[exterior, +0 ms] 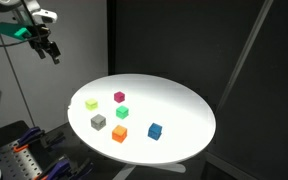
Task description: Put the yellow block on top of the green block.
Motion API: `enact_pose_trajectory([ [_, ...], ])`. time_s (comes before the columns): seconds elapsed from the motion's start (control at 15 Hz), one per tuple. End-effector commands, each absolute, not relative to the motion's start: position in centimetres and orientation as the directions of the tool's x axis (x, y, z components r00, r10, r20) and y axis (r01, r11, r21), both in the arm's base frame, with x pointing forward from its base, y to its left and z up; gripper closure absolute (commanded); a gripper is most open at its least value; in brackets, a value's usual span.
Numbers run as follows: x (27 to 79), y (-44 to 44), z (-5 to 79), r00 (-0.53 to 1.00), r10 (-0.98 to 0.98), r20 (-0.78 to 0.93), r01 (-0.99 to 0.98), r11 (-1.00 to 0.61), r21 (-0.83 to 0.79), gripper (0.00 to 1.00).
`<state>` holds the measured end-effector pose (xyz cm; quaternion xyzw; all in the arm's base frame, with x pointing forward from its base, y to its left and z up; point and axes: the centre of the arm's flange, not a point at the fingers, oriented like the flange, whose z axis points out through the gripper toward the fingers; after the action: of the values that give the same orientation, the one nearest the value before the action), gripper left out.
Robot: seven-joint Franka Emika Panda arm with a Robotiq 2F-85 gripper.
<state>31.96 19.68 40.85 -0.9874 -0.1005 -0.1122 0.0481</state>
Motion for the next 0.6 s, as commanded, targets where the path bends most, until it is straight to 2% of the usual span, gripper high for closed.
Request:
enact_pose_trajectory([
  [0.0, 31.96, 19.68, 40.85, 0.955, 0.188, 0.231, 0.209, -0.975, -0.072, 0.00],
  [0.53, 32.07, 19.89, 40.93, 0.953, 0.188, 0.237, 0.211, -0.975, -0.075, 0.00],
])
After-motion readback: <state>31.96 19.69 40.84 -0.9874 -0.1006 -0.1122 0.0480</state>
